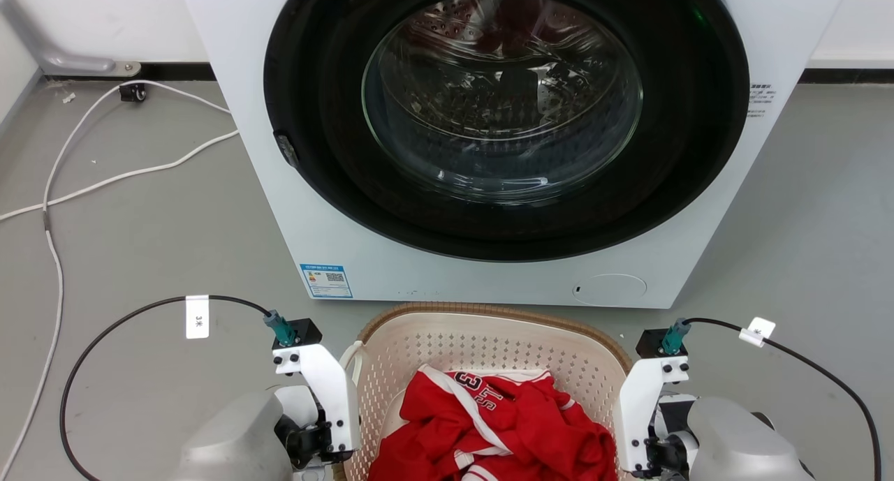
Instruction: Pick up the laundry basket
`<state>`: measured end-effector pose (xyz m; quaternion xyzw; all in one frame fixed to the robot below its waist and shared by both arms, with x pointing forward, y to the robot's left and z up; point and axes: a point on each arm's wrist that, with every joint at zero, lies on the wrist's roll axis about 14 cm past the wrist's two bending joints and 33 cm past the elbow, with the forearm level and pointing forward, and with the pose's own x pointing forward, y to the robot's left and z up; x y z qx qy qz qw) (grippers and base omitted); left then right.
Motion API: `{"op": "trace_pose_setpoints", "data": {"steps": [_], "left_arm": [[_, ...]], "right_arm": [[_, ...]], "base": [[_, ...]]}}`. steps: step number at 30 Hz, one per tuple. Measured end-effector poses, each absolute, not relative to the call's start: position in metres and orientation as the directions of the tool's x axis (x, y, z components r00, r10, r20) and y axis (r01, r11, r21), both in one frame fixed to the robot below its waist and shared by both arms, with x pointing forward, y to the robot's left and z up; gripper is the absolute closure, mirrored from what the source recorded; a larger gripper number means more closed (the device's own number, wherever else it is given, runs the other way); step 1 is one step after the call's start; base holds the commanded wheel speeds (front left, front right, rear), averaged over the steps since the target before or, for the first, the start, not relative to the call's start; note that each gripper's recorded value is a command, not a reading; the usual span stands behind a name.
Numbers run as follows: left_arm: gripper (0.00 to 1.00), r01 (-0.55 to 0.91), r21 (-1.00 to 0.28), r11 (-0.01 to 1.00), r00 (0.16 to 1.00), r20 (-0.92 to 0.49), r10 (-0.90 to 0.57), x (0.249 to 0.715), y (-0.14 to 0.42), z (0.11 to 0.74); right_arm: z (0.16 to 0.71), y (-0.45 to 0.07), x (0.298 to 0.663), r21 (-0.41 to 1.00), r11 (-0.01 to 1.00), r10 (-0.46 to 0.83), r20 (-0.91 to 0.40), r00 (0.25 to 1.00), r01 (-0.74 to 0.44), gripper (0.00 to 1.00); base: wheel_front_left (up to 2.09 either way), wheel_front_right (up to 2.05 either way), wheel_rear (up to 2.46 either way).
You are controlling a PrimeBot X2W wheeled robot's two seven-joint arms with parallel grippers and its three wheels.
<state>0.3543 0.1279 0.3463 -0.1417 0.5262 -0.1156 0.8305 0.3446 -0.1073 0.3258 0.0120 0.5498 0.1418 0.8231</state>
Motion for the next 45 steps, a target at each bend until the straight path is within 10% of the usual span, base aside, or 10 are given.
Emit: {"op": "trace_pose_setpoints", "data": {"steps": [45], "left_arm": [[1.00, 0.035, -0.361, 0.932, 0.427, -0.838, -0.341, 0.3538, 0.1271, 0.3473]], "right_arm": [[0.3274, -0.1076, 0.3430, 0.178, 0.959, 0.249, -0.899, 0.359, -0.219, 1.00]], "base": [[0.00, 0.00, 0.00]]}}
